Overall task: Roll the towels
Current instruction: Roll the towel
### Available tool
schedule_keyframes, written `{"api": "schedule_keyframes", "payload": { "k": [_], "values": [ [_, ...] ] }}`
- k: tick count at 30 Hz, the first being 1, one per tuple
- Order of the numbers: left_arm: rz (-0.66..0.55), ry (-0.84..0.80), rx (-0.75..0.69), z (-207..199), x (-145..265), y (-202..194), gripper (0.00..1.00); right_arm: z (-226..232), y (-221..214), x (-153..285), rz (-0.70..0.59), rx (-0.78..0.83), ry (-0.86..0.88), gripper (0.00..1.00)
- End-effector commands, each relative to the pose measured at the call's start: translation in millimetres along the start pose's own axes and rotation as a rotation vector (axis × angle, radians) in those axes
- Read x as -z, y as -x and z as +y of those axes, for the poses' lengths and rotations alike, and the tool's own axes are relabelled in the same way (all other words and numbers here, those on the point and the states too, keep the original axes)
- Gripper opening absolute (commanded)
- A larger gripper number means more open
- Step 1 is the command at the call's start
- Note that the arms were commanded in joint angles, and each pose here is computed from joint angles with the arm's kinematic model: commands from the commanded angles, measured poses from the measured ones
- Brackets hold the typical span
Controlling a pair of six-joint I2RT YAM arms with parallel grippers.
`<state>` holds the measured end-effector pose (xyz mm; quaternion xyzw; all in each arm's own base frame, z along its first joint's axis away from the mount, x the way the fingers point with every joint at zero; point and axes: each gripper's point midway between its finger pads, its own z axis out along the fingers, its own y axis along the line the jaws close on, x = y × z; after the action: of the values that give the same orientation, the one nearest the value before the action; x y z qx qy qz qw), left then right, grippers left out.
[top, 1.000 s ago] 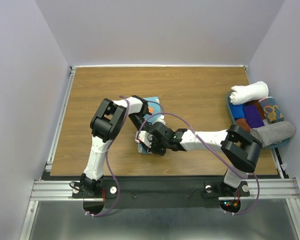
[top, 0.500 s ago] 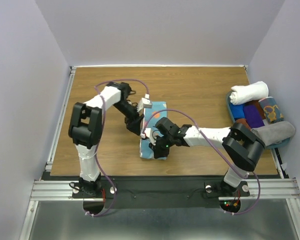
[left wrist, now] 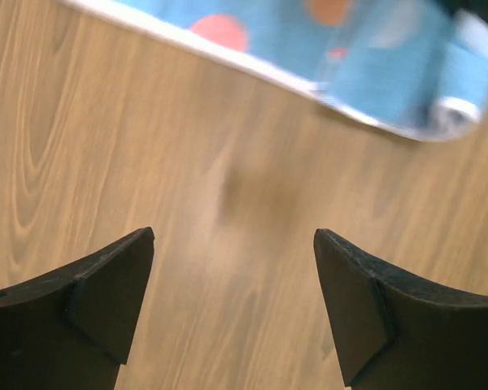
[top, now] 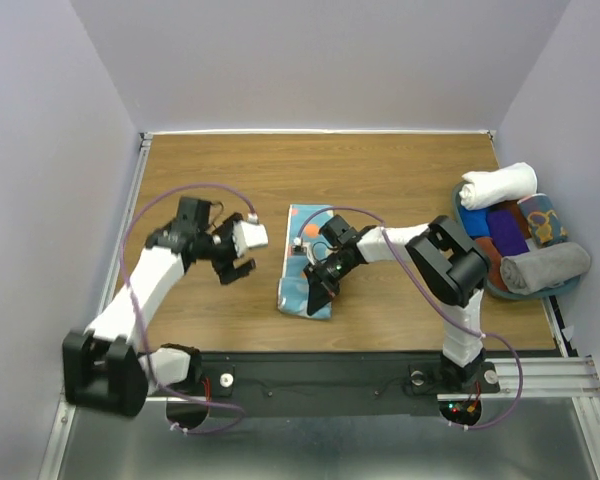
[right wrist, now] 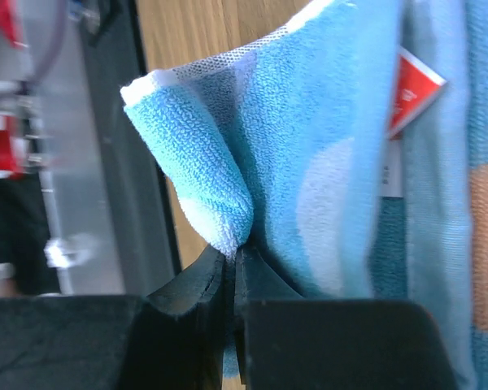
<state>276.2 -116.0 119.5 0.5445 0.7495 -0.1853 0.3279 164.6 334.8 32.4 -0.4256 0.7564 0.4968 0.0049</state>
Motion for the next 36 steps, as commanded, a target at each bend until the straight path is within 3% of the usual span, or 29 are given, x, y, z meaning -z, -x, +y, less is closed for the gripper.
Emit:
{"api": "schedule_keyframes", "payload": {
  "k": [1,5,13,17,22,25,30,36],
  "values": [
    [-0.045,0.152,-0.358,-22.1,8.4,23.6,0.92,9.2,4.9,1.9,-0.010,-0.114,0.138,0.01],
    [-0.088,0.101,-0.587,-85.1,-14.9,21.9,0.95,2.8,2.5,-1.6,-0.003,-0.186,0.182,0.01],
    [-0.121,0.073,-0.805,-136.9,-53.4,35.3,0.89,-13.5,3.4,-1.9,-0.006,-0.303,0.209,0.01],
    [-0.090,0.044,-0.837,-153.1,-73.7,37.9,0.78,-19.0,3.3,-1.7,-0.008,-0.336,0.218,0.02],
    [-0.082,0.075,-0.860,-157.8,-89.4,47.7,0.71,-20.7,1.4,-2.8,-0.004,-0.354,0.223,0.03],
    [-0.031,0.063,-0.874,-156.9,-100.3,39.3,0.63,-21.3,1.8,-1.8,-0.007,-0.355,0.220,0.03],
    [0.070,0.073,-0.888,-149.0,-117.3,16.6,0.58,-20.0,0.5,-1.1,-0.008,-0.353,0.229,0.05],
    [0.129,0.014,-0.829,-155.6,-124.6,-0.2,0.34,-17.9,4.1,4.7,-0.020,-0.321,0.196,0.12]
  ]
}}
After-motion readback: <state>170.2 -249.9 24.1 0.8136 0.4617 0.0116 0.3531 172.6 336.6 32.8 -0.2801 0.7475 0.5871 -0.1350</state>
